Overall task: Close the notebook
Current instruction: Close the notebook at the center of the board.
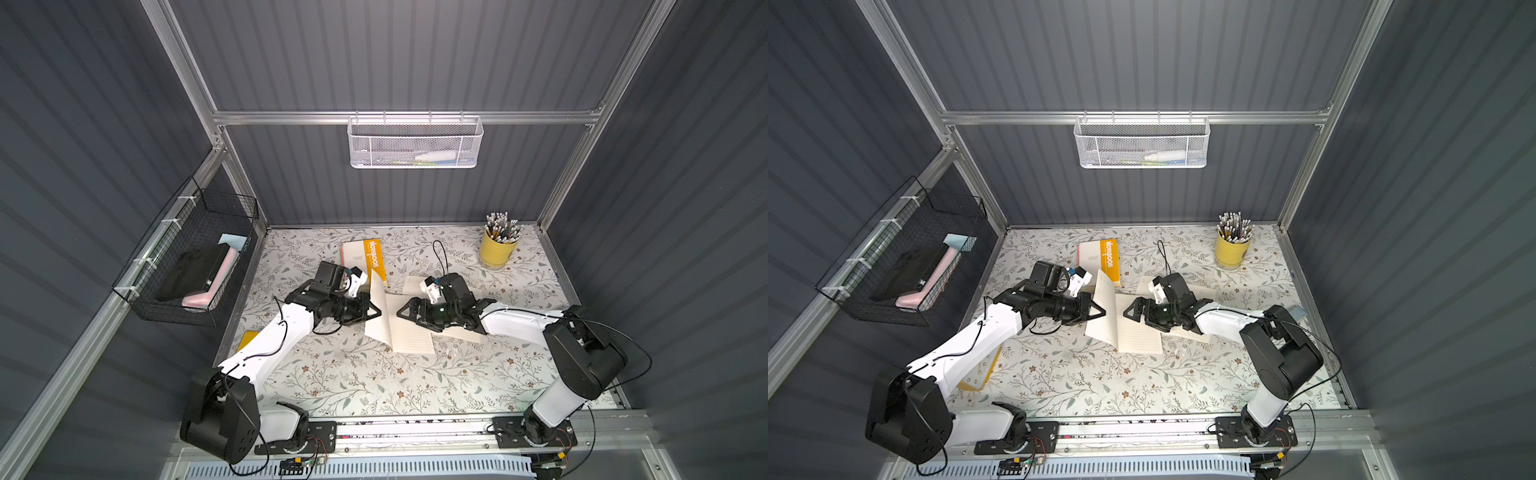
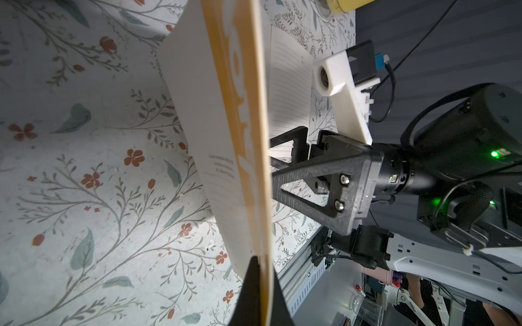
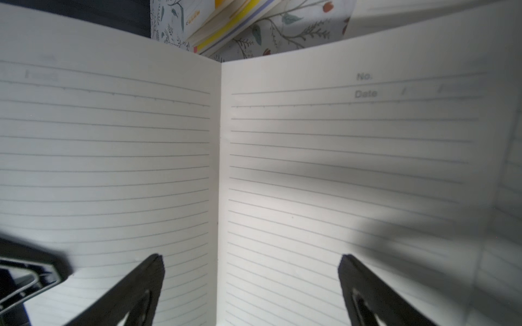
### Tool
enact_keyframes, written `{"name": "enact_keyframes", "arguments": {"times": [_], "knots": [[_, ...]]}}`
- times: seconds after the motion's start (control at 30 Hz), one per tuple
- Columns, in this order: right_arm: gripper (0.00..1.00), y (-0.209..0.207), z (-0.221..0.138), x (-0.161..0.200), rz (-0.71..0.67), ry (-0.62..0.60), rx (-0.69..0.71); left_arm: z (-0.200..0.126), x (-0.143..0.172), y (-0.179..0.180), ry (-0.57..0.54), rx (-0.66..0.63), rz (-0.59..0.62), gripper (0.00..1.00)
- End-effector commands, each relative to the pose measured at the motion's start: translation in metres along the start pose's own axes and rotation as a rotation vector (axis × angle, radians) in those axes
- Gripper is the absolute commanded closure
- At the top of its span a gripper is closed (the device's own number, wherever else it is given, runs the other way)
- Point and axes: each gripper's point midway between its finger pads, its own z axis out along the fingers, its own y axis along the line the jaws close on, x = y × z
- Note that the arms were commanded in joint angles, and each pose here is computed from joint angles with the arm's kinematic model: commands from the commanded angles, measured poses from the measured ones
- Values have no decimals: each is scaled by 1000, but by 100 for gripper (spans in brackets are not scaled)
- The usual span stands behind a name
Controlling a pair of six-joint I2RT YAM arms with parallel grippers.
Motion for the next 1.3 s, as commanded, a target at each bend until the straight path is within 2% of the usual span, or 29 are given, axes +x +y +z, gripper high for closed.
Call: {"name": "enact_keyframes", "arguments": {"times": [0.0, 0.2, 0.63, 0.77, 0.9, 1.27], "knots": [[1, 7, 7, 1, -5, 6, -34, -12, 3, 5, 2, -55, -5, 100], [1, 2, 16, 8, -5, 29, -28, -21, 6, 13, -7, -118, -30, 100], [1, -18, 29, 19, 9, 64, 7, -18, 3, 18, -13, -136, -36, 100], [1, -17, 31, 21, 9, 70, 5, -14, 2, 16, -7, -115, -14, 90], [1, -17, 31, 21, 7, 71, 7, -8, -6, 11, -21, -72, -1, 76], [1, -15, 30, 20, 0, 71, 5, 9, -25, -17, -50, 73, 42, 71]]}}
